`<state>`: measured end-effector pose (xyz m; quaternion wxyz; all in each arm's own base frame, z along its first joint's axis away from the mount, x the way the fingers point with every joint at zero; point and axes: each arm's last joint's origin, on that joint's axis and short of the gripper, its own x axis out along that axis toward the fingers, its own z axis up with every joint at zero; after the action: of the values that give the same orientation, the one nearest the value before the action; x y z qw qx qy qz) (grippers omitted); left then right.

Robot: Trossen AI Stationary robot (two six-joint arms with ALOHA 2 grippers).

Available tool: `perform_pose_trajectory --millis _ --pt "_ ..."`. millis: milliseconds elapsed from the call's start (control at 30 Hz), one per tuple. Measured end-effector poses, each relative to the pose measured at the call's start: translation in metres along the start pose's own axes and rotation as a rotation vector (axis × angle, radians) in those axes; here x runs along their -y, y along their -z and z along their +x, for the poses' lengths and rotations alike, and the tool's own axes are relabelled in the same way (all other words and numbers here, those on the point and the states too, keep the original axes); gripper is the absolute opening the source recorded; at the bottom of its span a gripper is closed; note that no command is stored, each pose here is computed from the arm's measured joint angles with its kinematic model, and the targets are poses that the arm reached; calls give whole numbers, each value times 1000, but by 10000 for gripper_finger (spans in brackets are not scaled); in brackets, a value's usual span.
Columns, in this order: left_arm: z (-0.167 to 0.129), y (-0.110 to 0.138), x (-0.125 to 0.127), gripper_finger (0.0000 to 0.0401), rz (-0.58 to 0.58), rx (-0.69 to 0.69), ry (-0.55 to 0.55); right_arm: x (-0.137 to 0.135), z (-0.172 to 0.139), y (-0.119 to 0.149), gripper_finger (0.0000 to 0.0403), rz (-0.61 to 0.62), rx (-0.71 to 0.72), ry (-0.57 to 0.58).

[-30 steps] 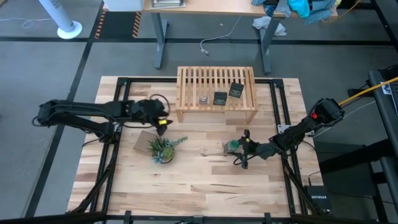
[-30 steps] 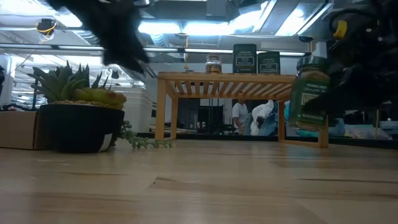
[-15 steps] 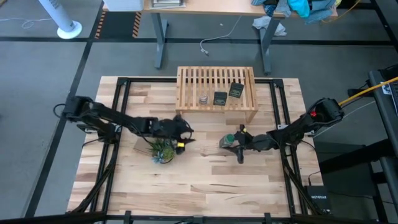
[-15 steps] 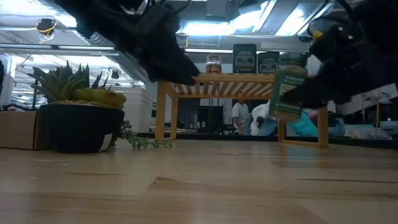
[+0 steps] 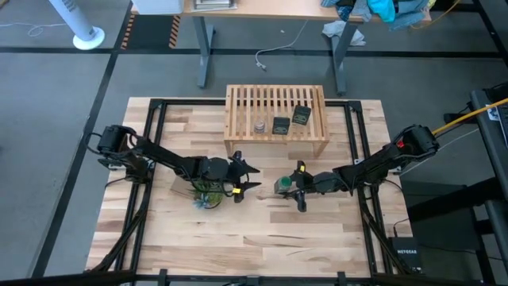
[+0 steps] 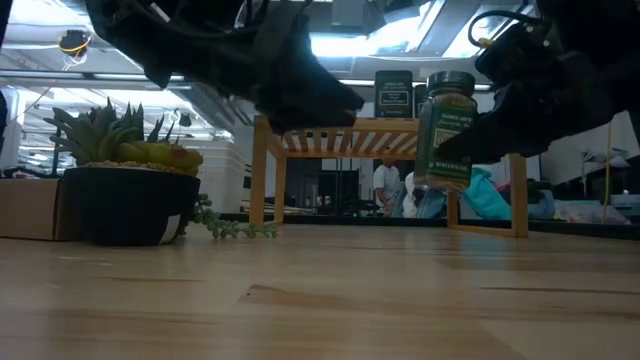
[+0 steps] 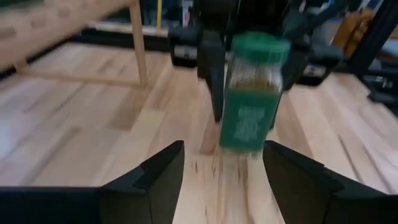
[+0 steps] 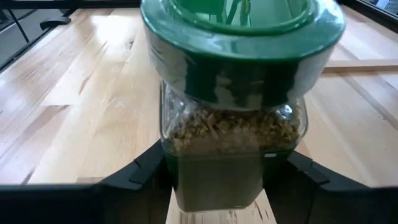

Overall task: Shelf spices
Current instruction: Put the green seasoning bottle on the shelf

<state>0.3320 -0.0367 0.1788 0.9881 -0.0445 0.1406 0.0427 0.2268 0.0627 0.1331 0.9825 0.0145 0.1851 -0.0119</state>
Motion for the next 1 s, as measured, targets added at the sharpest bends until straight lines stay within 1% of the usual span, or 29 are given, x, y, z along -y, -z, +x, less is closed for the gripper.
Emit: perform_pose_trajectory --millis 133,400,533,667,833,1000 --pt "0 -5 1 211 9 45 6 0 0 0 204 1 1 0" --pt "2 -7 2 211 3 66 19 -1 1 -4 204 8 25 -4" --pt "11 -13 9 211 36 82 33 -5 11 -8 204 -18 23 -10" --pt "20 -14 15 211 83 78 44 -10 26 -6 204 -58 -11 -26" --pt "22 -13 16 211 53 65 44 -13 38 -2 204 -72 -40 -23" --pt "21 -11 19 211 19 46 115 -14 42 -7 204 -87 -30 -28"
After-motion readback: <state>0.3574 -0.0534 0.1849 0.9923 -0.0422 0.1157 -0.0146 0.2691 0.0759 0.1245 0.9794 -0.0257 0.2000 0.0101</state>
